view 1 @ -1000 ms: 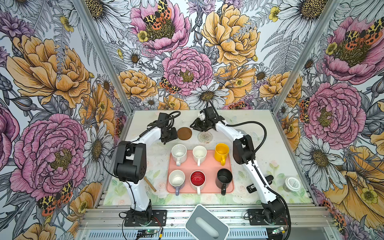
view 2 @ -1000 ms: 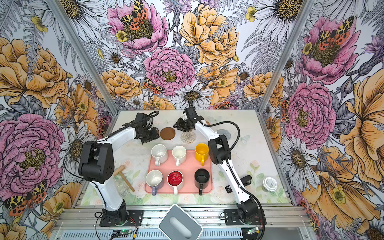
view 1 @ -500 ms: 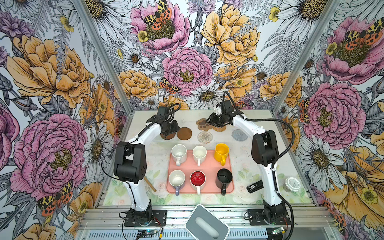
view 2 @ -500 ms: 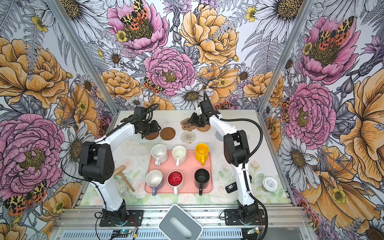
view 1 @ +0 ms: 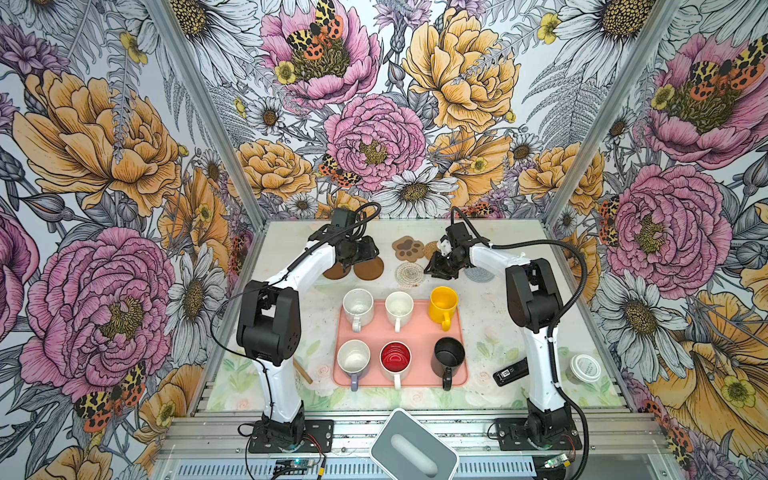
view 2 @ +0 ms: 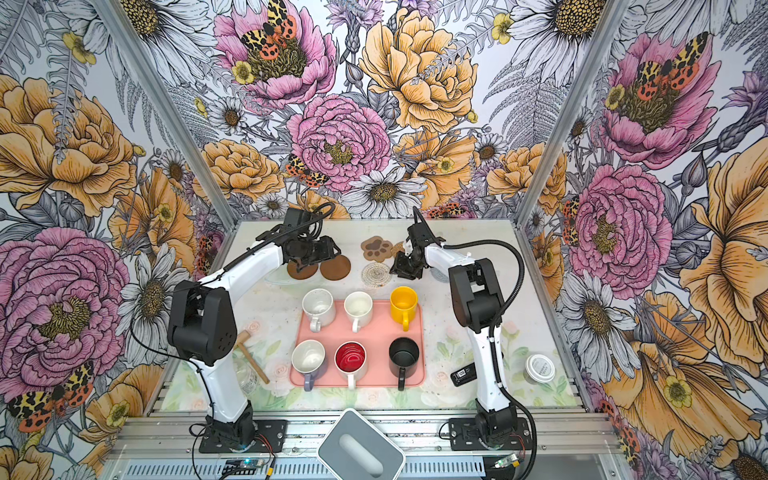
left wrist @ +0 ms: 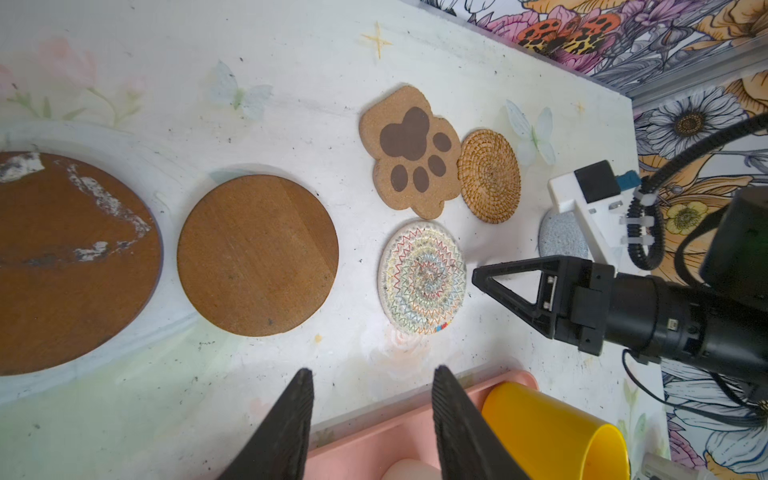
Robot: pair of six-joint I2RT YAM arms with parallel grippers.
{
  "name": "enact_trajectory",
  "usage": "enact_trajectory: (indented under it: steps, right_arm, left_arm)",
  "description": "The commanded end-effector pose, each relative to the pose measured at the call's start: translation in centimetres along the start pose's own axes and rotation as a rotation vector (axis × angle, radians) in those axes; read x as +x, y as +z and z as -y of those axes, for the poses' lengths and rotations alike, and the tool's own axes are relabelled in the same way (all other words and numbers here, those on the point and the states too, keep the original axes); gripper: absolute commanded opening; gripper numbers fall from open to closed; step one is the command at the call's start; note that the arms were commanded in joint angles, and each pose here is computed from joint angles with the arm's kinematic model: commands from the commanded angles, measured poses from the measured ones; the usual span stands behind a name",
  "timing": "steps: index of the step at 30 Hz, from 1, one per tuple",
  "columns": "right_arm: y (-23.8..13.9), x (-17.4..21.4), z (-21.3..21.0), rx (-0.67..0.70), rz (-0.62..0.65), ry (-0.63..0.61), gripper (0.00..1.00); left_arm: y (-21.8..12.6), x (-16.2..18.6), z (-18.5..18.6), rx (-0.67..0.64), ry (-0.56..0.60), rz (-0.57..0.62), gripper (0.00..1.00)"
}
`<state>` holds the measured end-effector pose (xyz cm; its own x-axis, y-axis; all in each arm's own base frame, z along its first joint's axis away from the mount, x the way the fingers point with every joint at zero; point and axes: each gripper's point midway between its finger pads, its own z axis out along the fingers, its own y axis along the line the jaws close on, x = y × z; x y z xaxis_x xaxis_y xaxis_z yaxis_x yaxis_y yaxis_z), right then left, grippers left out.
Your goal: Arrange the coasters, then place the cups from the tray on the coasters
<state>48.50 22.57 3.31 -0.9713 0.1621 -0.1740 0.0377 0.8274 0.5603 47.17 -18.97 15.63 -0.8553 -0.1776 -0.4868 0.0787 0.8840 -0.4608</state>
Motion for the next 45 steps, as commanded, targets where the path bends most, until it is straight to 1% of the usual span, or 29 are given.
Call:
enact_trajectory:
  steps: [1, 4, 11, 18, 28, 40, 43, 45]
  right_arm:
    - [-0.2, -0.3, -0.6, -0.012, 0.011, -0.017, 0.36]
    - [0.3, 0.0, -0.9, -0.023, -0.003, -0.014, 0.34]
    - [1.7, 0.6, -1.7, -0.041, -0.033, -0.006, 0.24]
    - [2.7, -0.3, -2.7, -0.061, -0.028, 0.002, 0.16]
    - [3.7, -1.9, -3.5, -0.071, -0.001, 0.016, 0.09]
    - [5.2, -4.5, -5.0, -0.097, 0.045, 0.027, 0.04]
    - [4.9, -4.9, -5.6, -0.114, 0.052, 0.026, 0.04]
    - [4.0, -5.4, -6.1, -0.118, 0.073, 0.012, 0.04]
  left_arm:
    - [0.2, -0.3, 1.0, 0.033, 0.021, 0.005, 0.49]
    - [0.3, 0.1, 1.1, 0.034, 0.023, -0.002, 0.49]
    - [0.4, 0.6, 1.1, 0.036, 0.020, -0.013, 0.49]
    - [0.5, 1.1, 0.9, 0.029, 0.016, -0.022, 0.49]
    - [0.7, 1.6, 0.5, 0.020, 0.008, -0.033, 0.49]
    - [0.7, 1.9, 0.2, 0.008, 0.006, -0.037, 0.49]
    - [0.6, 1.8, 0.2, 0.009, 0.007, -0.033, 0.49]
    - [0.5, 1.8, 0.2, 0.009, 0.007, -0.032, 0.49]
